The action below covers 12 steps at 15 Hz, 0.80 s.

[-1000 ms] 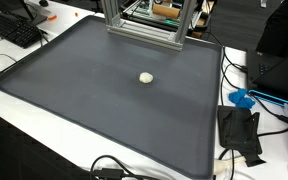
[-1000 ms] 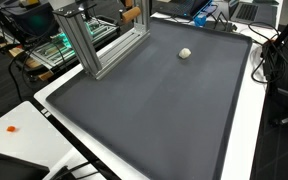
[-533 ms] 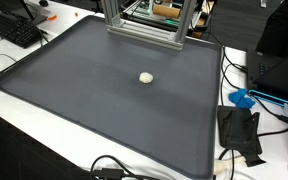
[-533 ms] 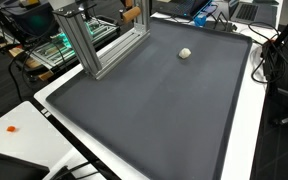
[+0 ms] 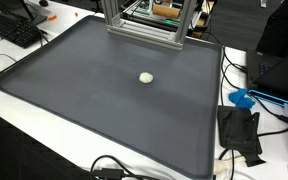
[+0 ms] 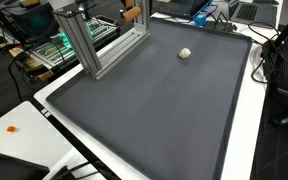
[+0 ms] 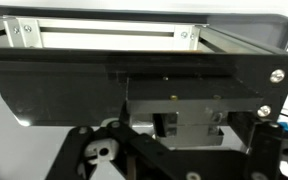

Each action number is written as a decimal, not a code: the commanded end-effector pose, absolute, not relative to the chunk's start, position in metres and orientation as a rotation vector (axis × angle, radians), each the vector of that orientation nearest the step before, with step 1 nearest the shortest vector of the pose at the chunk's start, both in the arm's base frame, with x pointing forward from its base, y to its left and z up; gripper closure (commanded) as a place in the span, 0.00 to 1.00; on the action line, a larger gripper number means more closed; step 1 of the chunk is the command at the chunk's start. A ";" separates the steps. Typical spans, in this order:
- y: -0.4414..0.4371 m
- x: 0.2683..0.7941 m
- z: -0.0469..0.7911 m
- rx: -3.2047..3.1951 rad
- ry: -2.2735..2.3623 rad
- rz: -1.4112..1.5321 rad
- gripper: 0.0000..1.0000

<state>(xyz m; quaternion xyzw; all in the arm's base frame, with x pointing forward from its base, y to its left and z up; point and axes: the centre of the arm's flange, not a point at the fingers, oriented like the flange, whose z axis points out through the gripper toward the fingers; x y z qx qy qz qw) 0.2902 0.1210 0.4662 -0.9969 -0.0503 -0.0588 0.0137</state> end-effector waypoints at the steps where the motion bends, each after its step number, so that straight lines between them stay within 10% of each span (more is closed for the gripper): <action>1: 0.125 0.290 0.460 -3.129 -0.130 -0.127 0.27; 3: 0.126 0.290 0.459 -3.134 -0.126 -0.120 0.45; 7: 0.128 0.291 0.461 -3.147 -0.131 -0.101 0.50; 8: 0.128 0.292 0.460 -3.151 -0.133 -0.095 0.22; 12: 0.127 0.294 0.459 -3.160 -0.137 -0.052 0.00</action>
